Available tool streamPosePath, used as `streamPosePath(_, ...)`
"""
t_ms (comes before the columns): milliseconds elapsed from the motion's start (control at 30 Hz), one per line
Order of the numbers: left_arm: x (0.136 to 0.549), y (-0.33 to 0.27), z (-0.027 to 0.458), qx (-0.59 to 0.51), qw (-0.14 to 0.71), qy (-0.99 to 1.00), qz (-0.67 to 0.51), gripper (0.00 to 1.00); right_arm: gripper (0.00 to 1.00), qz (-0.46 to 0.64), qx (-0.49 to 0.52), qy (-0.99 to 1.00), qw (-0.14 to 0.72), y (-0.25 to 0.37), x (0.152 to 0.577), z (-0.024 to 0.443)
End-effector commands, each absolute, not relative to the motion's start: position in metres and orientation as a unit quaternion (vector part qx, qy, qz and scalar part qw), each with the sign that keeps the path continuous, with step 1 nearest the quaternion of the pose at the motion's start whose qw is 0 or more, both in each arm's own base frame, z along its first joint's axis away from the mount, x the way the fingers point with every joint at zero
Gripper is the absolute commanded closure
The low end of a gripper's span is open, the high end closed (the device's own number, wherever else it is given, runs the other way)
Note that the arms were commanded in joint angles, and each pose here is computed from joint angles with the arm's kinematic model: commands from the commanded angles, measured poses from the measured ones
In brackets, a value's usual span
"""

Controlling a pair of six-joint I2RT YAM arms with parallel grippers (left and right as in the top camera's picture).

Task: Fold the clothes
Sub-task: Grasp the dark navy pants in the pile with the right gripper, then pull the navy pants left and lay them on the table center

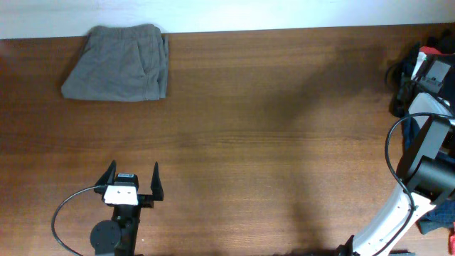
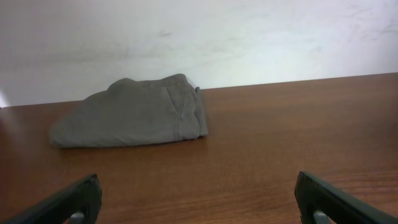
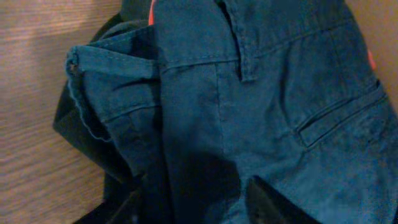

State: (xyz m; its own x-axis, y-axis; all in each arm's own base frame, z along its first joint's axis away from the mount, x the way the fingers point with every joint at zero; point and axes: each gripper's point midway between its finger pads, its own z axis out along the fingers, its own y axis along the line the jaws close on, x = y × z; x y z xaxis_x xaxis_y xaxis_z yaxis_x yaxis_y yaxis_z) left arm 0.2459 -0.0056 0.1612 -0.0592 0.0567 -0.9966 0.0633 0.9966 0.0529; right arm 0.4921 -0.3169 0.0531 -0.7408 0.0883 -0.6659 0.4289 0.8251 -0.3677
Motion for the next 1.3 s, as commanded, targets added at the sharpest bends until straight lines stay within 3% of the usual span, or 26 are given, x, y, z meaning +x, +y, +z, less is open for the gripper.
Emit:
streamPosePath(0,0.246,-0.007,0.160,0.049,0.684,0.728,-0.001,0.01,0.59,-0.258,0.151,0.890,0.344,-0.321,0.496,0.067)
streamPosePath(133,0.246,-0.007,0.160,0.049,0.684,0.728,-0.001,0.01,0.76,-0.257,0.151,0.892,0.339,-0.321,0.495,0.061)
streamPosePath(200,0.246,-0.007,0.160,0.049,0.684,0.728,-0.001,0.01,0.91,-0.258,0.151,0.892,0.339,-0.321,0.495,0.061)
streamPosePath(267,0.246,-0.007,0.160,0.049,0.684,0.728,-0.001,0.01,0.96,-0.260,0.153,0.892,0.337,-0.322,0.494,0.062)
streamPosePath(467,0.246,-0.007,0.160,0.049,0.684,0.728,-0.001,0.01,0.96,-0.275,0.188,0.881,0.336,-0.327,0.486,0.075)
streamPosePath(800,0.246,-0.007,0.160,0.049,0.684,0.728,-0.001,0.01,0.96,-0.266,0.269,0.824,0.421,-0.318,0.478,0.181)
streamPosePath(1033,0.246,-0.007,0.160,0.049,0.684,0.728,-0.001,0.01,0.96,-0.189,0.196,0.840,0.470,-0.241,0.502,0.228)
streamPosePath(1267,0.246,-0.007,0.160,0.049,0.684,0.728,-0.001,0.01,0.96,-0.125,0.099,0.878,0.451,-0.125,0.528,0.215)
